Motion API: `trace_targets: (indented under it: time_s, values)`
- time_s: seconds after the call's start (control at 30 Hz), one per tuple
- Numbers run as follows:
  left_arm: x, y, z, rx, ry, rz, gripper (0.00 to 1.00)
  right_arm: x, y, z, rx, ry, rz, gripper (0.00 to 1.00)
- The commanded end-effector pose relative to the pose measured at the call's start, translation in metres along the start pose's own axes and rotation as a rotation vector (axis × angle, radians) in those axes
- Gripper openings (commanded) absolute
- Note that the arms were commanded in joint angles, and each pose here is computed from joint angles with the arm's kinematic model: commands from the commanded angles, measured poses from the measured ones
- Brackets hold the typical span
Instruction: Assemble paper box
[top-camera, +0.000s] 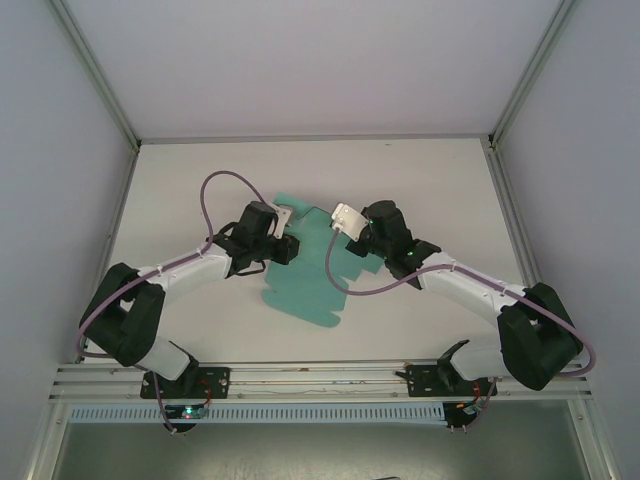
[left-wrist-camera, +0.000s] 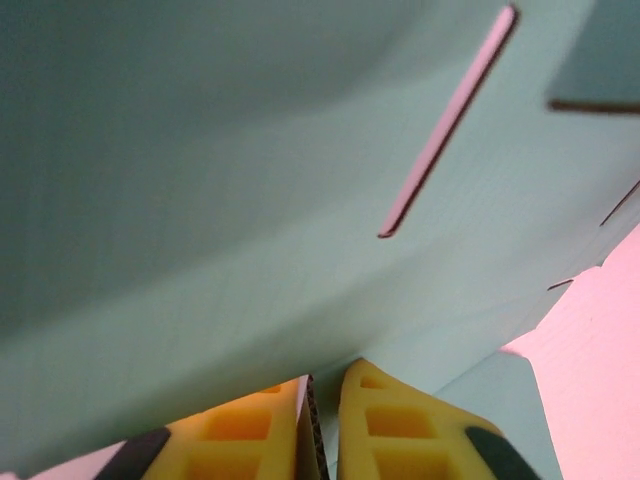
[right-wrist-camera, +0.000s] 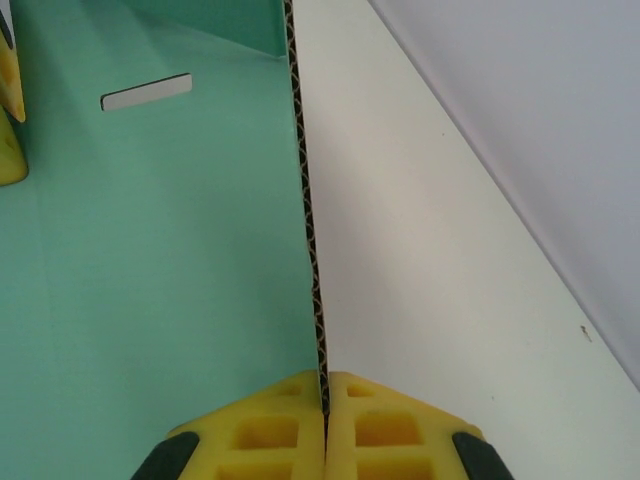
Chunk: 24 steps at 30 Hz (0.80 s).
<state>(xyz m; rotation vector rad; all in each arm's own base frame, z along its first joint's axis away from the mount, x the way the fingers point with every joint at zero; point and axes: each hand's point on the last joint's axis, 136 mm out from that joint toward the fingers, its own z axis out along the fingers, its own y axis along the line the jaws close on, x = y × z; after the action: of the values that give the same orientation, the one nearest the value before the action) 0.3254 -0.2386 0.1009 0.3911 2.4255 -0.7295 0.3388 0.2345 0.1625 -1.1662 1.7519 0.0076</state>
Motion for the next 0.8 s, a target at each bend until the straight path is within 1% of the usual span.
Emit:
trace_targets:
  time_s: [0.0,0.13,0.27,0.4,0.5,0.57,0.7,0.77]
  values:
    - [-0.026,-0.001,-0.001,0.004,-0.058,-0.097,0.1,-0.011,0.022,-0.001,-0.066,-0.018,-0.069,0.0]
    - [-0.03,-0.008,0.0,0.035,-0.046,-0.145,0.09,-0.011,0.048,-0.009,-0.109,-0.036,-0.193,0.0]
    - [-0.029,-0.007,0.006,0.028,-0.017,-0.182,0.09,-0.011,0.061,-0.016,-0.097,-0.036,-0.272,0.0]
    - [-0.025,-0.001,0.011,0.002,0.0,-0.221,0.1,0.003,0.069,-0.016,-0.062,0.037,-0.345,0.0]
    - [-0.023,-0.002,0.015,0.02,0.008,-0.243,0.1,0.012,0.079,-0.009,-0.033,0.114,-0.436,0.0]
    - [-0.021,-0.003,0.017,0.029,0.021,-0.251,0.14,0.017,0.082,-0.004,-0.011,0.16,-0.476,0.0]
    - [-0.013,0.006,0.018,-0.021,0.041,-0.253,0.19,0.02,0.065,0.008,0.086,0.211,-0.463,0.0]
    - [-0.006,0.013,0.016,-0.057,0.053,-0.249,0.27,0.02,0.055,0.009,0.115,0.22,-0.456,0.0]
